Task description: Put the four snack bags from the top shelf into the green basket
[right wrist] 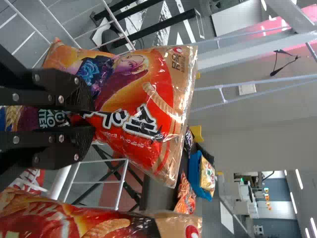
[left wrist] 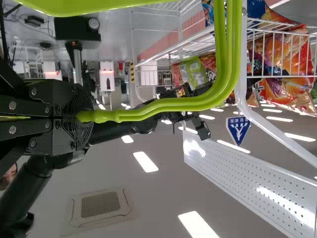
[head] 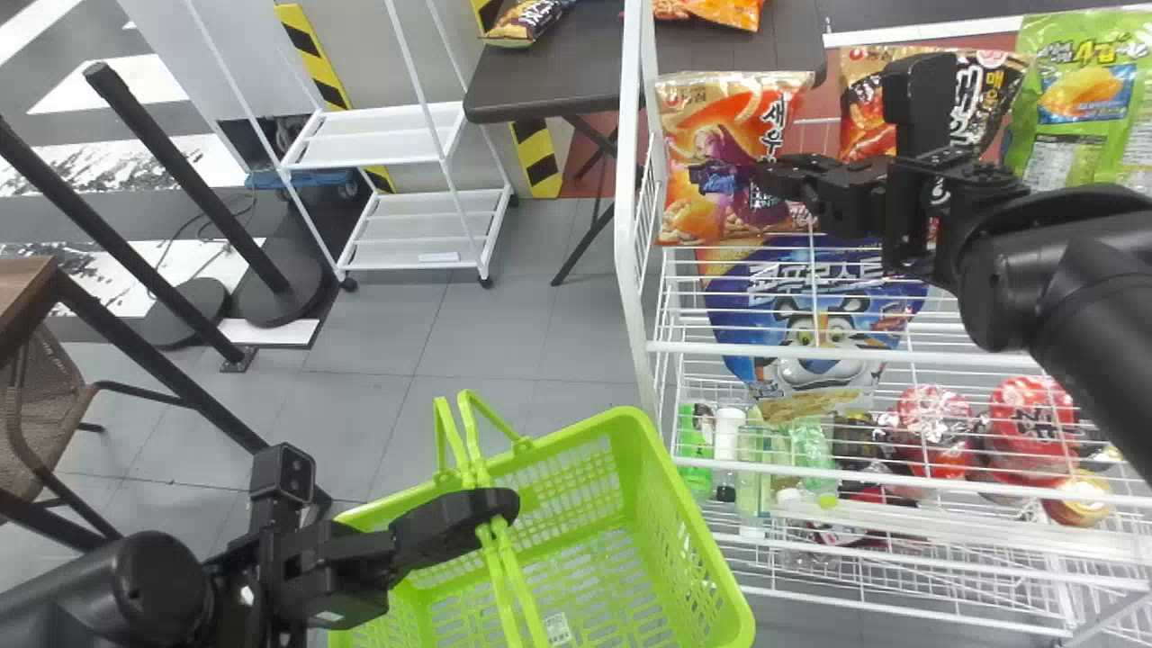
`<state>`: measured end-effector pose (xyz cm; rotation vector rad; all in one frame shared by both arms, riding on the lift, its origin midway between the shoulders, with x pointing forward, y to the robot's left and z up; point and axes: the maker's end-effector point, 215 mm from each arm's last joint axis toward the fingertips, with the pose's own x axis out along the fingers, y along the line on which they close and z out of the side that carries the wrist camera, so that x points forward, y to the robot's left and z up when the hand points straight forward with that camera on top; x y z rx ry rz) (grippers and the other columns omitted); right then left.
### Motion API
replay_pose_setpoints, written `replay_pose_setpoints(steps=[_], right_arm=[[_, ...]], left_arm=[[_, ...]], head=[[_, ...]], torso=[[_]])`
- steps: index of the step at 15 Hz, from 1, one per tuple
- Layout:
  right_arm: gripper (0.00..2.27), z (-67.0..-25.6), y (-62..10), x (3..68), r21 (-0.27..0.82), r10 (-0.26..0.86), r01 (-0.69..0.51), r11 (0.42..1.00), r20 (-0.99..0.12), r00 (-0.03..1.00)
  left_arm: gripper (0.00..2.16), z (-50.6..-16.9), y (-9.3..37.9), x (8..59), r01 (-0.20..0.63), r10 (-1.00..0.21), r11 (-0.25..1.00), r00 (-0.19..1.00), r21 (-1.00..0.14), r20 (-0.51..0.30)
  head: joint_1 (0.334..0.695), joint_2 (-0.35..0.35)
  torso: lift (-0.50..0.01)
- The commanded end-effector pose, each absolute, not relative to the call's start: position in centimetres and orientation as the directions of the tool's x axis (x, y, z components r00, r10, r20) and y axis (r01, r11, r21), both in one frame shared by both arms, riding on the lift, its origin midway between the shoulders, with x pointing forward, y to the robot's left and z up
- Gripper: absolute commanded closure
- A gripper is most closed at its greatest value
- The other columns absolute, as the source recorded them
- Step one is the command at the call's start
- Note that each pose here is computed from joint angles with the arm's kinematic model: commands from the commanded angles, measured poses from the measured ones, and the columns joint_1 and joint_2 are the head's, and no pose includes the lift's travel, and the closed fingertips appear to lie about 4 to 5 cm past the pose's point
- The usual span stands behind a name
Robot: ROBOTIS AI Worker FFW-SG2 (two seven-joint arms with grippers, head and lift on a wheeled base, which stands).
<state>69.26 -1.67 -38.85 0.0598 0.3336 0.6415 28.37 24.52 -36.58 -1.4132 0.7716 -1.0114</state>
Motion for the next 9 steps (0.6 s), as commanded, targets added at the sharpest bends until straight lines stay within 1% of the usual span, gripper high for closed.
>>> replay_pose_setpoints(steps=[1, 3, 5, 7, 9], right_arm=[[2.25, -38.5, -0.5, 67.9, 0.126, 0.601, -0.591, 0.797, -0.27, 0.752], [2.25, -37.7, 0.0, 66.0, 0.14, 0.601, -0.587, 0.798, -0.267, 0.753], [2.25, -35.9, -0.1, 64.5, 0.125, 0.588, -0.576, 0.808, -0.253, 0.768], [2.25, -34.5, -0.5, 62.8, 0.145, 0.584, -0.567, 0.811, -0.251, 0.772], [2.25, -34.5, -2.2, 60.2, 0.18, 0.564, -0.536, 0.825, -0.304, 0.768]], left_arm=[[2.15, -36.3, 24.5, 28.2, 0.106, -0.901, -0.119, 0.406, -0.987, 0.152], [2.15, -36.4, 24.6, 28.2, 0.105, -0.901, -0.119, 0.407, -0.987, 0.152], [2.15, -36.3, 24.5, 28.2, 0.106, -0.9, -0.125, 0.406, -0.986, 0.158], [2.15, -36.1, 24.4, 28.3, 0.111, -0.902, -0.125, 0.402, -0.986, 0.16], [2.15, -35.5, 24.2, 29.0, 0.129, -0.903, -0.131, 0.394, -0.983, 0.172]], head=[[0.695, 0.251], [0.695, 0.265], [0.695, 0.277], [0.695, 0.284], [0.695, 0.285]], torso=[[0.0], [0.0], [0.0], [0.0], [0.0]])
